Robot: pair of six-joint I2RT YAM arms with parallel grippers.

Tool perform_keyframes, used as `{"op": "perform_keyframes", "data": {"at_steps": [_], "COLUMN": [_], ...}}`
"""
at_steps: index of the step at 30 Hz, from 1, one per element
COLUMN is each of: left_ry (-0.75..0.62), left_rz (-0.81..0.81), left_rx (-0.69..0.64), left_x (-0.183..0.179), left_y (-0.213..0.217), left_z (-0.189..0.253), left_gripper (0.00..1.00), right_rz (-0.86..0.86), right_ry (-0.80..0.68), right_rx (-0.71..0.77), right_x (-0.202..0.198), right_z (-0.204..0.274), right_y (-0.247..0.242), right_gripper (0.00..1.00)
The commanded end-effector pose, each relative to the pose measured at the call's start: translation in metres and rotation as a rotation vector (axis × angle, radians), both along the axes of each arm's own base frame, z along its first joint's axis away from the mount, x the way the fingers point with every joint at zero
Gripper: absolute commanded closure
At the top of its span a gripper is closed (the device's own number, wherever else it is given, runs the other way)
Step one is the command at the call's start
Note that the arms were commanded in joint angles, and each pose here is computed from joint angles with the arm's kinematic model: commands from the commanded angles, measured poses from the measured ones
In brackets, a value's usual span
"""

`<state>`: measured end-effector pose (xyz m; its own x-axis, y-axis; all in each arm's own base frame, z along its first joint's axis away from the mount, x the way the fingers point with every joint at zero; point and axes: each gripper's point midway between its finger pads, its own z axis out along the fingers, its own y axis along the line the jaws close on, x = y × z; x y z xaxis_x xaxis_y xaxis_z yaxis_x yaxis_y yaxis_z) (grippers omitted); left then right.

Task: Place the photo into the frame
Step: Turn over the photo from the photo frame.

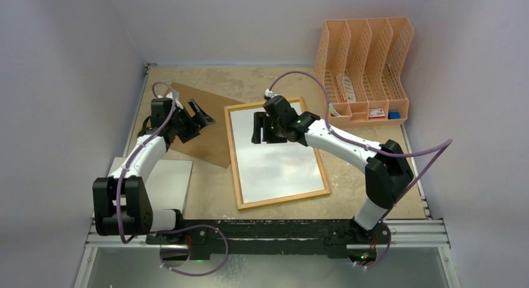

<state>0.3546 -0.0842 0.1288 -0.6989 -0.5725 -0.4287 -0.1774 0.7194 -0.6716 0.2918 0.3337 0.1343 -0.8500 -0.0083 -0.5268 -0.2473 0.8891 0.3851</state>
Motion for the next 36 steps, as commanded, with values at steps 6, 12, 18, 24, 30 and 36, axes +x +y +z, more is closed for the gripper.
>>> {"op": "perform_keyframes", "data": {"at_steps": [6,12,18,24,30,36], "left_ry": [-0.105,-0.060,-0.013,0.038,0.074,0.105], "left_rz": [0.231,0.266,0.287,0.336,0.350,0.403], "left_rx": [0.140,0.118,0.015,0.011,0.000,0.005], "left_x": [0.019,0.015,0.004,0.000,0.000,-0.001], "left_y": [0.042,0.043,0.031,0.037,0.040,0.059], "left_z": [0.033,0.011,-0.028,-0.058,-0.076,-0.081], "left_gripper": [0.13,0.14,0.18,0.27,0.30,0.31], "right_rz": [0.104,0.296,0.229,0.221,0.190,0.109], "right_ry": [-0.129,-0.078,-0.019,0.020,0.045,0.019], "right_rx": [0.156,0.295,0.258,0.199,0.135,0.017], "right_x": [0.021,-0.006,0.010,0.018,0.024,0.042], "right_z": [0.032,0.027,-0.005,-0.037,-0.071,-0.092], "right_y": [0.028,0.106,0.138,0.157,0.155,0.142], "right_gripper": [0.34,0.39,0.41,0.42,0.42,0.42]}}
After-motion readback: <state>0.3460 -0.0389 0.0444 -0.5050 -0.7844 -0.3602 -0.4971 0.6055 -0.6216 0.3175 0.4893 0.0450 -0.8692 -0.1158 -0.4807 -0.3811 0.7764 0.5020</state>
